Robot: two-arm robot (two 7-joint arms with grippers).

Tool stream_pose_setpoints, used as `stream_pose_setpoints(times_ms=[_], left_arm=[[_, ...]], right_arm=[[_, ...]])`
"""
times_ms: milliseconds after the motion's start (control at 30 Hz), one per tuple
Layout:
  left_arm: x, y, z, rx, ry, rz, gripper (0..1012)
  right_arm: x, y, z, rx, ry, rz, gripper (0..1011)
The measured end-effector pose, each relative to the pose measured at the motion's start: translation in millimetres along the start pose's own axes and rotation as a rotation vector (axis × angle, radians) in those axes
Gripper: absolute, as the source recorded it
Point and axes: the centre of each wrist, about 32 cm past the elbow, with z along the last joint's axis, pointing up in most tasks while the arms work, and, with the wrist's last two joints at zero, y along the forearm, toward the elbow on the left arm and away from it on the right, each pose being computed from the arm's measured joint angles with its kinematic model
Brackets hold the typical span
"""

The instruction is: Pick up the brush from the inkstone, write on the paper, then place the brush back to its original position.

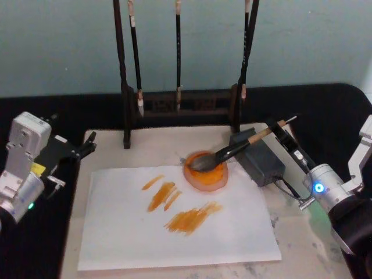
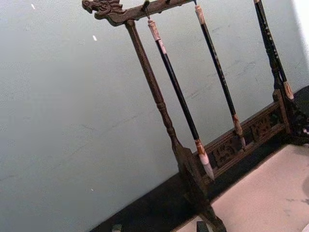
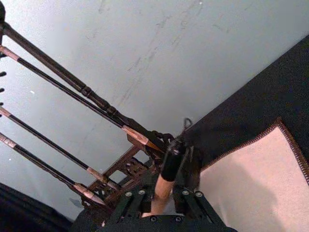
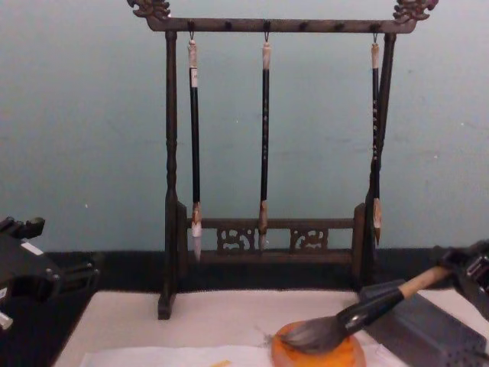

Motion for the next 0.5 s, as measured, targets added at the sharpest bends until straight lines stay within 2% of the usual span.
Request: stream_pose_setpoints(times_ms=[33, 133, 500], left_arm=[[0.0, 0.0, 0.0, 0.000, 0.000, 0.000, 1001], [0.0, 0.0, 0.0, 0.000, 0.000, 0.000, 1001], [0.0, 0.0, 0.0, 0.000, 0.000, 0.000, 1001]], right_arm=[[0.0, 0.0, 0.0, 0.000, 0.000, 0.000, 238], [0.0, 0.0, 0.0, 0.001, 0.001, 0.001, 179], [-2.0, 1.3, 3.6, -0.015, -0.007, 0.029, 179]])
